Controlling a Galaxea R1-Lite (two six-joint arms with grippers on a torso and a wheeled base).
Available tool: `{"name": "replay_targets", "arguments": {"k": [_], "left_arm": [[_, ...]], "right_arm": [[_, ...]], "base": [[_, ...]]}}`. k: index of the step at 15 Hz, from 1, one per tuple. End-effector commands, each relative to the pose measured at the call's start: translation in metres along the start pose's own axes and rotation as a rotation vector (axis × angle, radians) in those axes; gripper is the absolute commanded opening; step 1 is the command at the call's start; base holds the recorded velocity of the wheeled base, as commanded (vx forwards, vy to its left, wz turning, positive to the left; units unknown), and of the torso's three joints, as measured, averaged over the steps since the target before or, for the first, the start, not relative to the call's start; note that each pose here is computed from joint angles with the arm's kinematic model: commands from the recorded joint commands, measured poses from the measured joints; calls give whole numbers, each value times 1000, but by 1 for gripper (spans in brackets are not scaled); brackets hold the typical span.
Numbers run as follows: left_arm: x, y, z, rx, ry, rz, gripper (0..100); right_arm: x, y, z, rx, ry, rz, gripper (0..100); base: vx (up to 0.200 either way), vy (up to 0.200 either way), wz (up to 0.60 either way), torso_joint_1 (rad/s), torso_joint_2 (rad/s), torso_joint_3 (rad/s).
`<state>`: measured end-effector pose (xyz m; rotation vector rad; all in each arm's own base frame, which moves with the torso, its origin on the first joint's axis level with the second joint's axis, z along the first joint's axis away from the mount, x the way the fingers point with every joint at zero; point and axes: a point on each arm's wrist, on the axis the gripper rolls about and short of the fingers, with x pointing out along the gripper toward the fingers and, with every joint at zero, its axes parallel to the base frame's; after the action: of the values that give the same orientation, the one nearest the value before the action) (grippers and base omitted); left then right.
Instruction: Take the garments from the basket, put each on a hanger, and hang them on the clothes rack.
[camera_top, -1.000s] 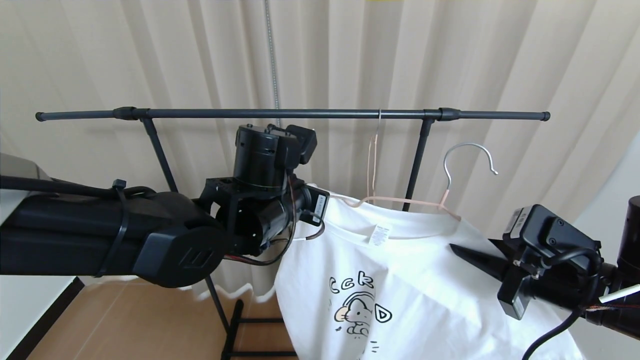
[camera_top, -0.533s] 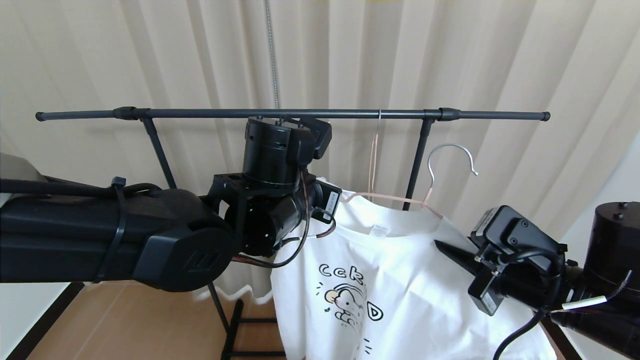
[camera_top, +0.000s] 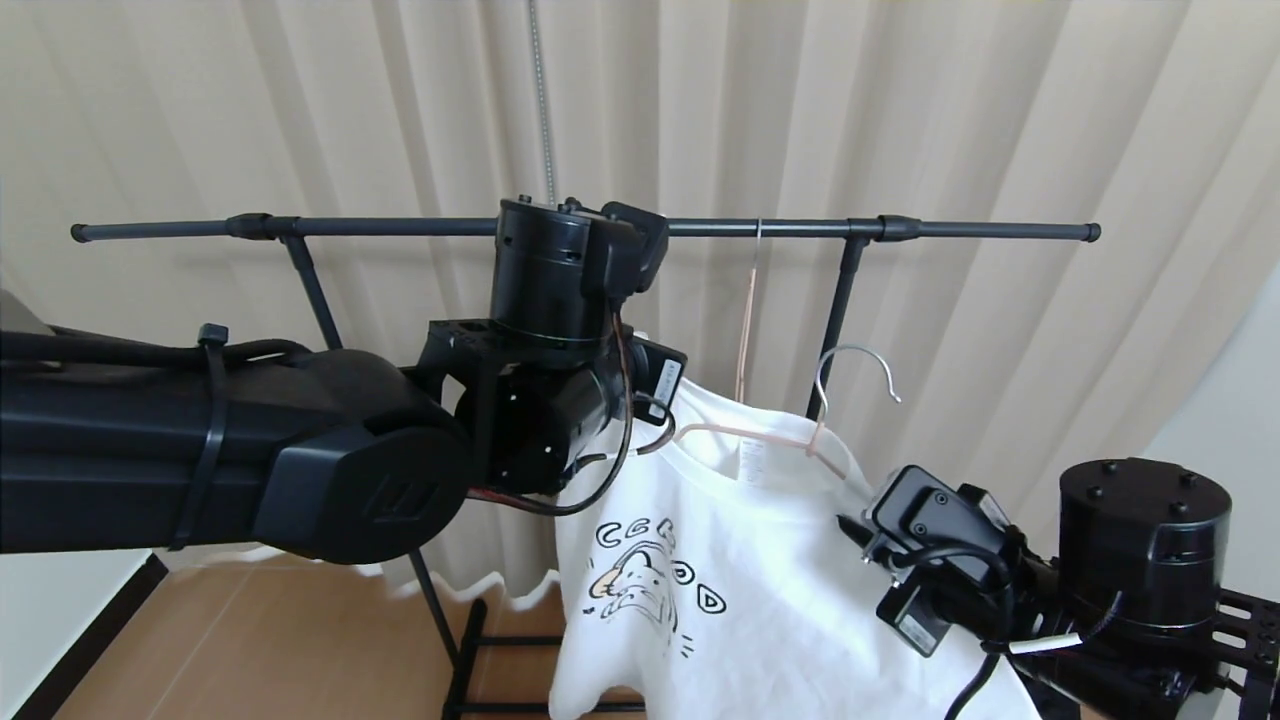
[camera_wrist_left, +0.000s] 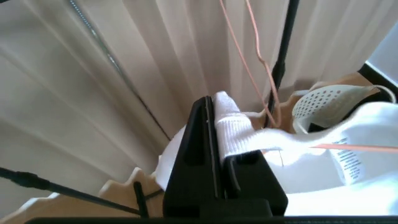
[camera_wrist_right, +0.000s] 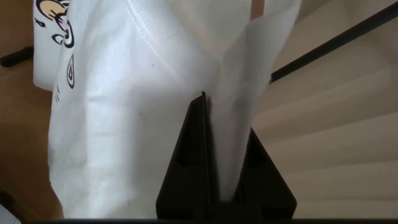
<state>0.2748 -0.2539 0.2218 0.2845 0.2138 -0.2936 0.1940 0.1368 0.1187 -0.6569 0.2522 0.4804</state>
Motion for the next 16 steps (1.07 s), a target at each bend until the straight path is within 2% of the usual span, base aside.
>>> {"name": "replay_targets", "arguments": {"k": [1,3,6,8,12,16], "left_arm": [[7,9,-5,14,23,60,0],[12,10,-10,35,40,78,0],[18,1,-17,74,60,69,0],[12,-11,-14,84,48,35,0],[1,-29,-5,80,9,-14,0],[-8,-38,2,77,-14,-45,0]], "right_arm": [[-8,-9,2,0,-21,-34,0],[-19,-19,7,0,-59,-75,0],[-25,-22,12,7,-91,-89,0],[-21,-21,13,7,-91,-81,0],[-5,-13,6,1,-38,-48,0],[12,-5,2,19,-30,-47,0]], "base": [[0,0,0,0,0,0],[0,0,0,0,0,0],[0,0,0,0,0,0],[0,0,0,0,0,0],[0,0,0,0,0,0],[0,0,0,0,0,0]]}}
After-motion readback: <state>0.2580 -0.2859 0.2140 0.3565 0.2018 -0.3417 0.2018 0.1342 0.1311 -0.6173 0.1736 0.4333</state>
